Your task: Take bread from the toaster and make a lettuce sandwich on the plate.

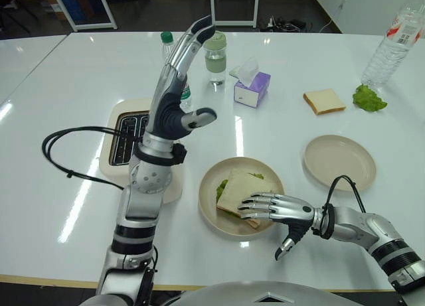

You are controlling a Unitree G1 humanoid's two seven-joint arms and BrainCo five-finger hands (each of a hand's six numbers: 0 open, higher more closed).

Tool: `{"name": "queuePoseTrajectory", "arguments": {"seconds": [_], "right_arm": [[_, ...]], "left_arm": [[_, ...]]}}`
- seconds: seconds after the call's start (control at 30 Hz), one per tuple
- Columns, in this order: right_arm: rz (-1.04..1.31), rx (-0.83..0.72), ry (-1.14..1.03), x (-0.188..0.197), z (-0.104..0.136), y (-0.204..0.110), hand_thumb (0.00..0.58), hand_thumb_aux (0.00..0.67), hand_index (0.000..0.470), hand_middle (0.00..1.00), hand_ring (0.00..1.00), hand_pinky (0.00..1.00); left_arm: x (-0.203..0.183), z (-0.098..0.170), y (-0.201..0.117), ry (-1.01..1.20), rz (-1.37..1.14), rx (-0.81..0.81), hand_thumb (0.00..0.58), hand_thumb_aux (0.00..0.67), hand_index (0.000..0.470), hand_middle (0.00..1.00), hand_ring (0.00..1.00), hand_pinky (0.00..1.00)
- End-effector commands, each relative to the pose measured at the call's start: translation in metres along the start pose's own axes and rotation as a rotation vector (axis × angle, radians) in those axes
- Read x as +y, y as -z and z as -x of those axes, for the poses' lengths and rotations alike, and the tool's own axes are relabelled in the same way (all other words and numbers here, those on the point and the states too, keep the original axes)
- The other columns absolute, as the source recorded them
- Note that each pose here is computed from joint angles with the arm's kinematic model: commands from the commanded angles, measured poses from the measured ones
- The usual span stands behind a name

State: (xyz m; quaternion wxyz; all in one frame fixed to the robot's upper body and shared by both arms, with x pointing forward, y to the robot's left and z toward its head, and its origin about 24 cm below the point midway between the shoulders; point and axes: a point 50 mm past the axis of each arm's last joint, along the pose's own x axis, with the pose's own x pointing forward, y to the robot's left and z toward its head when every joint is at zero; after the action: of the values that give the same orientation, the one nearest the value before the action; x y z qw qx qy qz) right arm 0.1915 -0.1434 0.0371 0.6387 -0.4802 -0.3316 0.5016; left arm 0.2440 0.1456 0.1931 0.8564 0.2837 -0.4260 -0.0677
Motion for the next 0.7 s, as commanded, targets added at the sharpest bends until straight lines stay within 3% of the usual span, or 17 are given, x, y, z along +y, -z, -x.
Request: {"name": "queuePoseTrajectory", "arguments": {"seconds": [0.03,0.17,0.33,0.37,0.4,0.43,0.47,0.6,0.7], "right_arm": [[0.026,-0.006,0.398,-0.052,0.004,-0.004,0.000,0.000,0.000,0.00,0.00,0.00],[-0.070,-0.008,0.692,-0.082,0.024,-0.014,0.000,0.000,0.000,0.00,0.00,0.00],[-0.202,0.002,0.613,-0.077,0.045,-0.030,0.000,0.000,0.000,0.00,0.00,0.00],[-0.243,0.028,0.547,-0.070,0.051,-0.031,0.000,0.000,0.000,0.00,0.00,0.00],[-0.291,0.075,0.484,-0.062,0.059,-0.030,0.000,0.000,0.000,0.00,0.00,0.00],[-0.327,0.128,0.409,-0.052,0.067,-0.028,0.205,0.131,0.092,0.53,0.53,0.53],[-0.359,0.175,0.345,-0.044,0.075,-0.026,0.580,0.670,0.470,1.00,1.00,1.00],[-0.421,0.261,0.020,-0.015,0.092,-0.024,0.580,0.670,0.470,1.00,1.00,1.00],[-0.432,0.287,-0.155,0.004,0.090,-0.019,0.580,0.670,0.470,1.00,1.00,1.00]], "left_arm": [[0.006,0.033,0.008,0.128,0.069,0.086,0.000,0.000,0.000,0.00,0.00,0.00],[0.012,0.066,0.000,0.272,0.194,0.089,0.000,0.000,0.000,0.00,0.00,0.00],[0.012,0.102,-0.013,0.548,0.274,0.092,0.000,0.000,0.000,0.00,0.00,0.00],[0.012,0.113,-0.012,0.630,0.273,0.123,0.505,0.428,0.300,0.00,0.00,0.00],[0.012,0.124,-0.010,0.704,0.270,0.147,0.580,0.670,0.470,0.00,0.00,0.00],[0.011,0.136,-0.009,0.761,0.270,0.175,0.580,0.670,0.470,0.87,0.87,0.87],[0.010,0.145,-0.007,0.792,0.269,0.207,0.580,0.670,0.470,1.00,1.00,1.00],[-0.005,0.175,0.003,0.998,0.216,0.298,0.580,0.670,0.470,1.00,1.00,1.00],[-0.023,0.198,0.014,1.182,0.203,0.351,0.580,0.670,0.470,1.00,1.00,1.00]]}}
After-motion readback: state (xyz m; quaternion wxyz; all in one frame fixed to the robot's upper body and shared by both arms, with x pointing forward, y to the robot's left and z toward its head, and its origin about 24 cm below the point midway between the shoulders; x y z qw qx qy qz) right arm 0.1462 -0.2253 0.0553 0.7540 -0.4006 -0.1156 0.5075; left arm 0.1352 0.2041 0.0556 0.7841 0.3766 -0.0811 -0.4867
